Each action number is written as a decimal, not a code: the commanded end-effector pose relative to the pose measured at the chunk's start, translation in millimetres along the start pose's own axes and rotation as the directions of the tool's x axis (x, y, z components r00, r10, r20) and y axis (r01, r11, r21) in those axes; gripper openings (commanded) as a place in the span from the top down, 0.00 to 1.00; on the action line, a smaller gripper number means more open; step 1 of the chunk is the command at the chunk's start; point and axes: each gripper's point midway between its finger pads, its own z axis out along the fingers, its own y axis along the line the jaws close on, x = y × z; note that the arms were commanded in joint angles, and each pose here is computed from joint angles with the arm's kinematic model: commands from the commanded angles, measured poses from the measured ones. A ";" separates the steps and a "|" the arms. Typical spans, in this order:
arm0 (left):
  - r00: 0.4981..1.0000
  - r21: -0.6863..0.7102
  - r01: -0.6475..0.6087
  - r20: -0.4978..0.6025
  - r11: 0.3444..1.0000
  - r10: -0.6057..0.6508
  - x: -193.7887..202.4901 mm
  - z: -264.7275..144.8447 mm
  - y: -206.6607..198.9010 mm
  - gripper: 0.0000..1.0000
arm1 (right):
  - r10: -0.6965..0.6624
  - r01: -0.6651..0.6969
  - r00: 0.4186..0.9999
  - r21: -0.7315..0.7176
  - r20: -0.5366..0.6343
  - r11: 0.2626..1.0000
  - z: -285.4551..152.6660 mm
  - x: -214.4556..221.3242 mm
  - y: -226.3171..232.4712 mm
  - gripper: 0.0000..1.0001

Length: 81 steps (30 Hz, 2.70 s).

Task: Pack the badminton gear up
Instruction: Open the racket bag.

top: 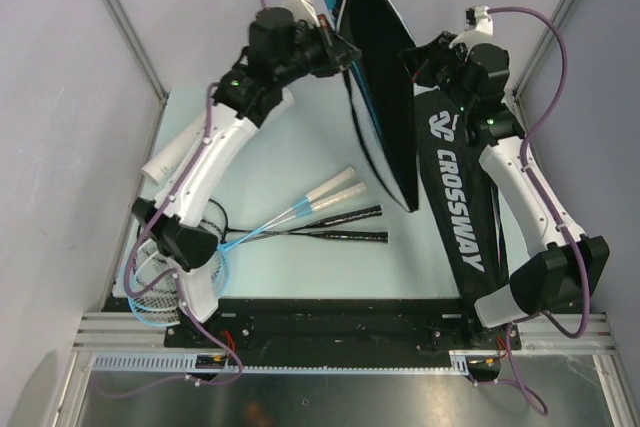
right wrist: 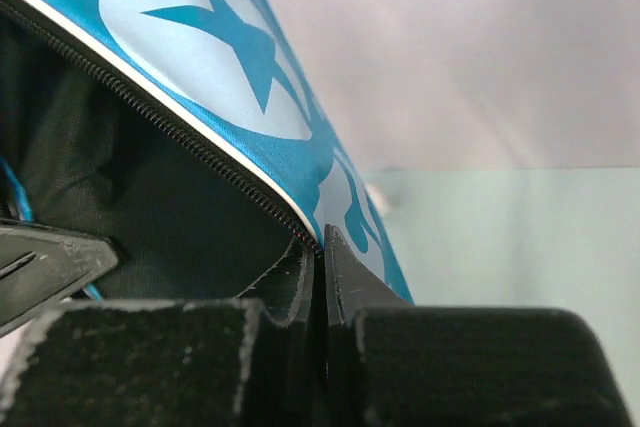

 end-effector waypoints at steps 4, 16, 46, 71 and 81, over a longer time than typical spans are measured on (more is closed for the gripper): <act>0.974 -0.033 -0.204 0.096 0.978 0.207 -74.6 -78.3 17.4 0.99 | 0.581 -0.562 0.814 -0.254 -0.002 0.787 9.1 10.0 67.8 1.00; 0.936 -0.117 -0.353 -0.045 0.928 0.350 -60.8 -83.1 63.1 1.00 | 0.645 -0.651 0.754 -0.269 -0.125 0.710 45.4 108.7 121.5 1.00; 0.945 -0.441 -0.327 -0.149 0.836 0.292 3.1 -94.5 103.5 0.63 | -0.027 0.015 0.999 -0.251 -0.045 0.968 27.7 95.2 175.8 1.00; 0.980 -0.831 -0.164 -0.077 0.532 0.182 -8.1 -246.0 177.5 1.00 | -0.492 0.325 0.864 -0.627 -0.108 0.708 -65.6 143.6 138.4 0.12; 0.976 -0.912 -0.074 0.017 0.403 0.218 -21.7 -322.4 180.7 1.00 | -0.718 0.515 0.691 -0.643 -0.079 0.567 -41.1 257.3 100.6 0.23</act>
